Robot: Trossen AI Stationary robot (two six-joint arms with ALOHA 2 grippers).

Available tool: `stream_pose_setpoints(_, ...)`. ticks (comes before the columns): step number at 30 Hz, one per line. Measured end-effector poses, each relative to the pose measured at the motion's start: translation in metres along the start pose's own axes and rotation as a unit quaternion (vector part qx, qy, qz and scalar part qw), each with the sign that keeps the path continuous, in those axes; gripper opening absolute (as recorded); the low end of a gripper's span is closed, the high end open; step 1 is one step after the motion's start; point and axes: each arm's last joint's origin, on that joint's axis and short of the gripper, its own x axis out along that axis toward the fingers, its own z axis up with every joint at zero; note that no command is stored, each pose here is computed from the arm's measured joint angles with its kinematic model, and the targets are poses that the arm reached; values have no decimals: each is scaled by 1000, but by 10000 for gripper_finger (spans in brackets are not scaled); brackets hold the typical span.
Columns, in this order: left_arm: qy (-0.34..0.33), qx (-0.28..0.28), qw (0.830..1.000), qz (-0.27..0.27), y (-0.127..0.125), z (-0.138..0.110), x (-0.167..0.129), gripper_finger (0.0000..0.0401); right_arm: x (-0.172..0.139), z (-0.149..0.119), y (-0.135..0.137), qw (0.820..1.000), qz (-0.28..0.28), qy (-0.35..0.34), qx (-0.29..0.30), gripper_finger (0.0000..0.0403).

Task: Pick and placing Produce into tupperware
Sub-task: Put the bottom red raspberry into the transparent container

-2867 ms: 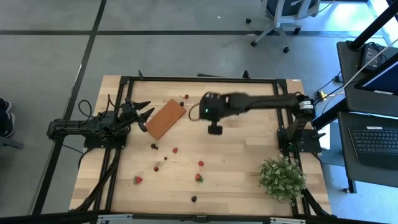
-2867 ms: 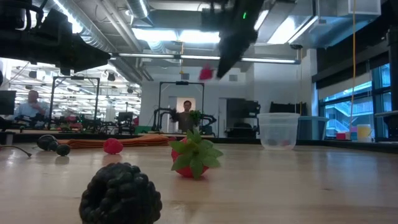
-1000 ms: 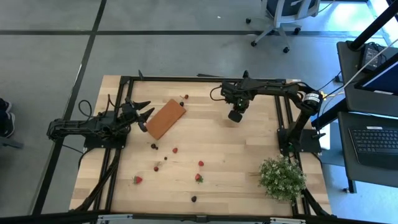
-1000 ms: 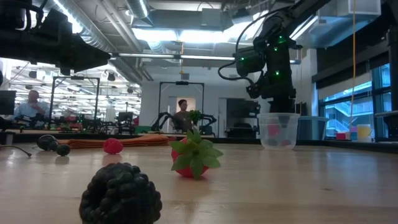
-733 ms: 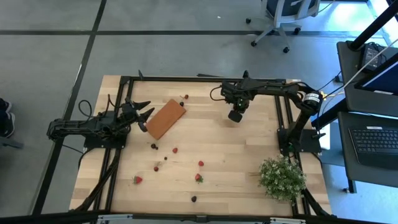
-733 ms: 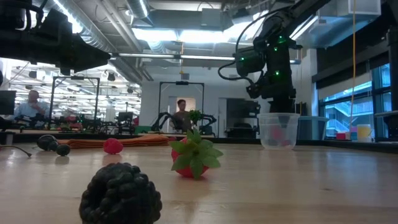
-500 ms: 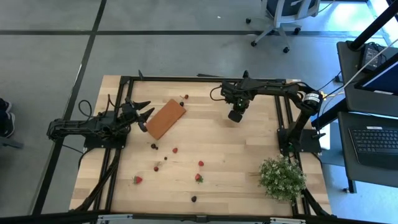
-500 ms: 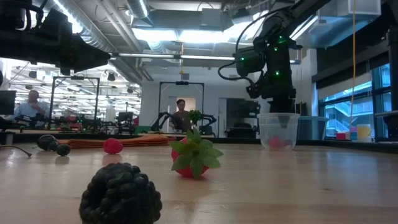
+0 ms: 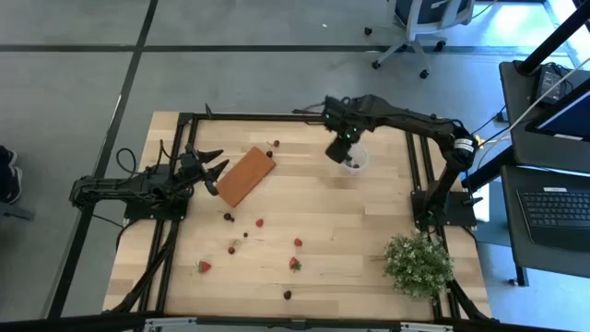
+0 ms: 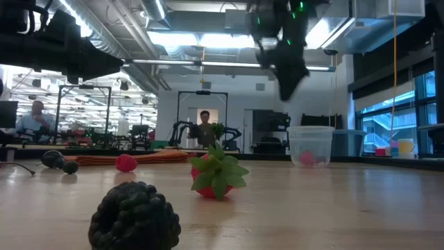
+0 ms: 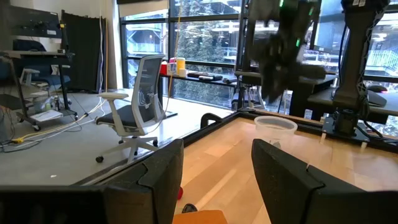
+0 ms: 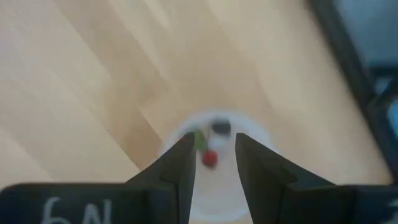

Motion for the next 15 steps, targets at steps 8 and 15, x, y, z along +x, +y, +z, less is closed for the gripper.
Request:
stream_pose_setpoints(8, 0, 0, 1000, 0, 0, 0, 0, 184, -44, 18, 76, 973, 89, -176, -121, 116)
stream_pose_setpoints(15, 0, 0, 1000, 0, 0, 0, 0, 184, -34, 2, 156, 912, 148, -298, -239, 116)
